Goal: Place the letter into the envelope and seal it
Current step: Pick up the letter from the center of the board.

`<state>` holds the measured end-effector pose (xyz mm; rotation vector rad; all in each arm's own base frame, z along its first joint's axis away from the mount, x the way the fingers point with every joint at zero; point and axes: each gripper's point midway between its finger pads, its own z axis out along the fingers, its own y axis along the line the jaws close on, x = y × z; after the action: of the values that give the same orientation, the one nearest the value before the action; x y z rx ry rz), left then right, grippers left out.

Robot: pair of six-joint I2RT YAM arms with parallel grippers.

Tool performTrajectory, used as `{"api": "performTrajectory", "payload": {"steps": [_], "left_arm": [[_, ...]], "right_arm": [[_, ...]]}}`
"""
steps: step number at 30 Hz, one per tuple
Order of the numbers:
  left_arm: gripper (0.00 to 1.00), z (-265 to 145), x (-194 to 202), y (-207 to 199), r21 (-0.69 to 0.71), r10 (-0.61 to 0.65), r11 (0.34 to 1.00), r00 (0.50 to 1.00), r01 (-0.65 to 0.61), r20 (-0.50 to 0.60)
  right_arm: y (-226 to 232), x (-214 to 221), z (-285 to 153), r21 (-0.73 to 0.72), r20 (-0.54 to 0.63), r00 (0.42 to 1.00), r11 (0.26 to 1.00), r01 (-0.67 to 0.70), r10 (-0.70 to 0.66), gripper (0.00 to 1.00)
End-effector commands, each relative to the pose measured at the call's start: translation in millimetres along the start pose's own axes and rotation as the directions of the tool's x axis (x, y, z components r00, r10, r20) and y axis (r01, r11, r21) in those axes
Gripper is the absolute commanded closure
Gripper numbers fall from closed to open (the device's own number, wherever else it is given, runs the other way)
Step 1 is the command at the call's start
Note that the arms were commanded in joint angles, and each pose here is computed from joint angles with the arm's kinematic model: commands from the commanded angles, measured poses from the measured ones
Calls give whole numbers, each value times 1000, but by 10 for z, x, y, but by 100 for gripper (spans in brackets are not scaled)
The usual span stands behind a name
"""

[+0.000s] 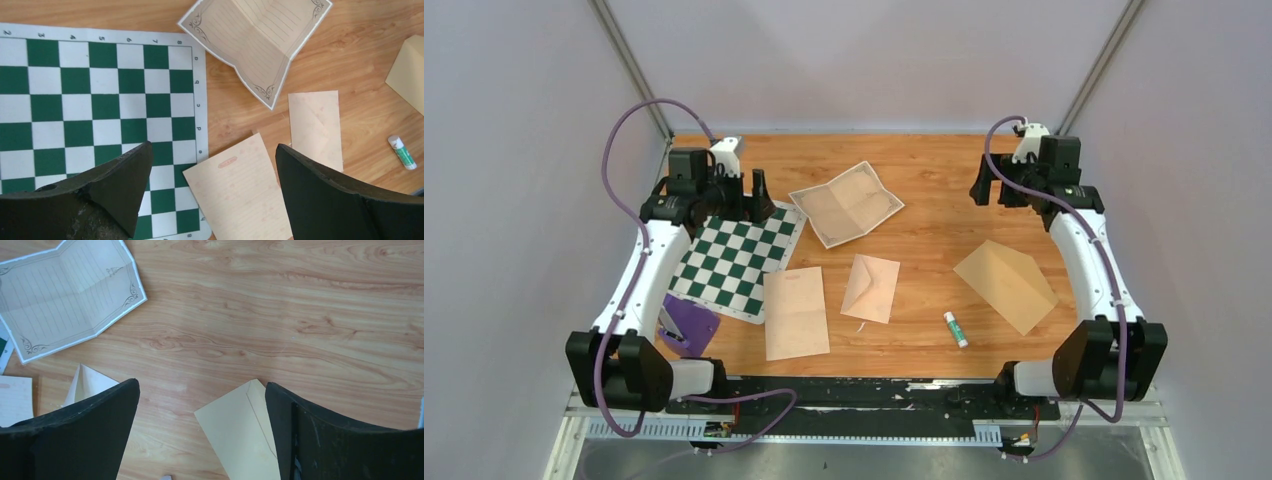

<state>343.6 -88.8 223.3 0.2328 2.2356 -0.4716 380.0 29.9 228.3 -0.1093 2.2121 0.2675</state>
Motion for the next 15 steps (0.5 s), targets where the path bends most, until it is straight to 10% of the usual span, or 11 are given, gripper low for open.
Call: {"api": "performTrajectory", "payload": {"steps": [1,5,15], "left_arm": [[0,-66,57,-119,52,-49,997,999,49,-1],[1,-3,284,-100,40,-143,989,988,146,-58],[5,177,568,-17,41,-300,951,948,305,-106]], "right_arm": [[220,-216,54,-125,47,998,991,-37,43,0],[789,-222,117,-441,-41,996,894,-84,74,0],[1954,37,625,-632,-241,970,756,-170,17,4]]}}
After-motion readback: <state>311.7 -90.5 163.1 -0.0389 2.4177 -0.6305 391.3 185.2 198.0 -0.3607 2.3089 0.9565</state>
